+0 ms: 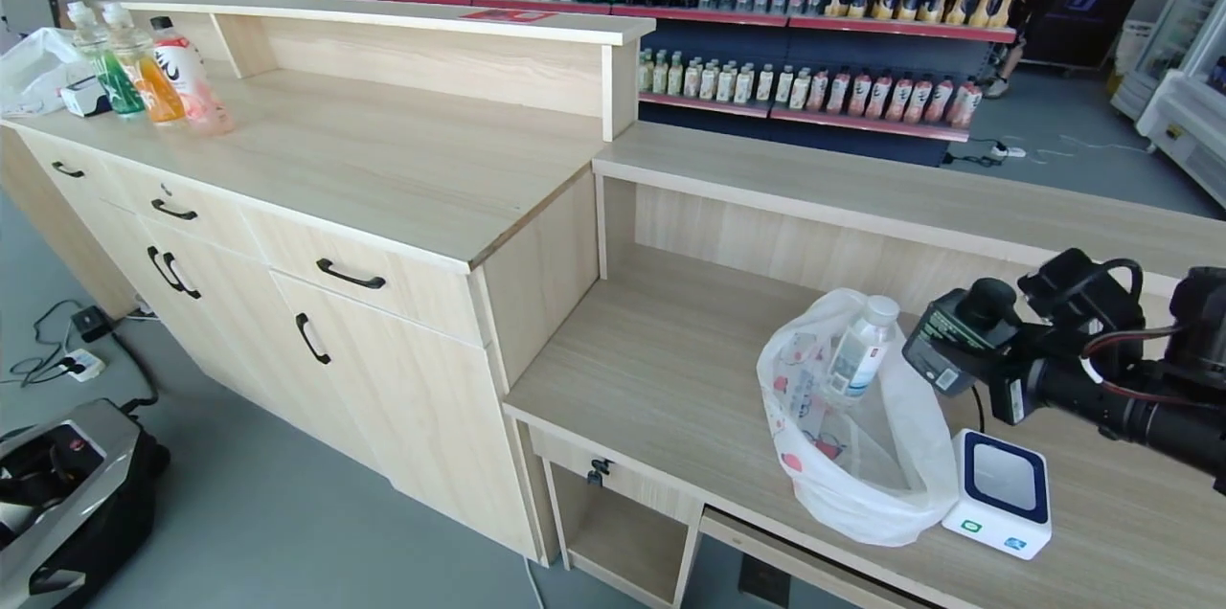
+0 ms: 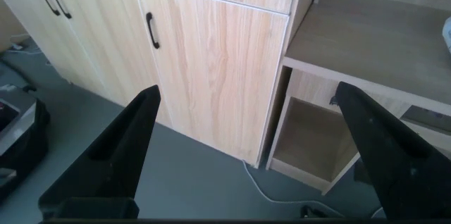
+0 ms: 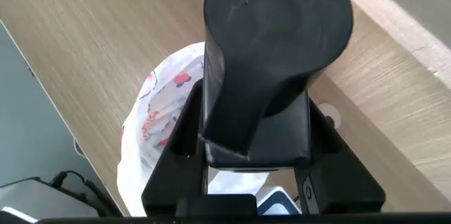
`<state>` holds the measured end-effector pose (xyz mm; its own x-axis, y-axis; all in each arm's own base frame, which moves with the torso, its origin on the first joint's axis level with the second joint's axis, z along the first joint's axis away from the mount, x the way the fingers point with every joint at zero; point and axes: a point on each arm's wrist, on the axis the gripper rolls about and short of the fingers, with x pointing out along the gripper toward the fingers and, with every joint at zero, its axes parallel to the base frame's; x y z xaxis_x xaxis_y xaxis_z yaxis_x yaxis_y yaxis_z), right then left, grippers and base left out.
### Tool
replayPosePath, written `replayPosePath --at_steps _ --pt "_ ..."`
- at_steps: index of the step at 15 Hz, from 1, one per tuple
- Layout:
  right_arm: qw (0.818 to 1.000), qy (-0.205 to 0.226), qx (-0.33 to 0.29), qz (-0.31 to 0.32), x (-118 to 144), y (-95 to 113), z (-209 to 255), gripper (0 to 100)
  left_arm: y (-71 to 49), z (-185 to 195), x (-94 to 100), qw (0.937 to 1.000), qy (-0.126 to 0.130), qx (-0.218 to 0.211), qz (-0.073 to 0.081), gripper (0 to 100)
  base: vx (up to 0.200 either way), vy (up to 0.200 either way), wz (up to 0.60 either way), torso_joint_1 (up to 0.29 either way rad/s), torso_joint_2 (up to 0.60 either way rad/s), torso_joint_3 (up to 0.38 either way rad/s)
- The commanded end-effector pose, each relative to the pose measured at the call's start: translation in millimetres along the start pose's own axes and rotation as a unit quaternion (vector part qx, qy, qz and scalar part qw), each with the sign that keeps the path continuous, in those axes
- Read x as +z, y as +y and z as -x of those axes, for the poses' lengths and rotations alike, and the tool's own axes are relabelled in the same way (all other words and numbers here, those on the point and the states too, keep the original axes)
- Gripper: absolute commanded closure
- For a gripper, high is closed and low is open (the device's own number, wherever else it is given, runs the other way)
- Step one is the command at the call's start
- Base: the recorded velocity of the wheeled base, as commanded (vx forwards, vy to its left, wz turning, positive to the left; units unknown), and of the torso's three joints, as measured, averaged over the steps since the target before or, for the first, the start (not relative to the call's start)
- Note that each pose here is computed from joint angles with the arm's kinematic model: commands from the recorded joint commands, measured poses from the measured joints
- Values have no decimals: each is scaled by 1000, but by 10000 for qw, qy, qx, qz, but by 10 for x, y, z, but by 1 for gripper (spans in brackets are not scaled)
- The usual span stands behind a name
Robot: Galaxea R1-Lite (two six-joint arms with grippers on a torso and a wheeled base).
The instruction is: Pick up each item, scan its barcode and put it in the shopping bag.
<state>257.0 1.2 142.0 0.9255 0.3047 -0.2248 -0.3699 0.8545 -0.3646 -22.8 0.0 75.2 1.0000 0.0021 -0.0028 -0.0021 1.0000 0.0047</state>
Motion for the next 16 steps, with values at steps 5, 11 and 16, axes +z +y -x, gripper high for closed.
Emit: replayPosePath --at_steps 5,11,16 --pt "9938 911 551 -323 -586 180 -436 100 0 -1 0 10000 9 5 0 0 0 0 0 0 0 0" --pt "9919 1079 644 -208 -825 237 -588 100 0 -1 0 10000 9 5 0 0 0 0 0 0 0 0" --pt "9901 1173 719 -278 -1012 280 -769 100 0 -1 0 10000 9 -3 0 0 0 0 0 0 0 0"
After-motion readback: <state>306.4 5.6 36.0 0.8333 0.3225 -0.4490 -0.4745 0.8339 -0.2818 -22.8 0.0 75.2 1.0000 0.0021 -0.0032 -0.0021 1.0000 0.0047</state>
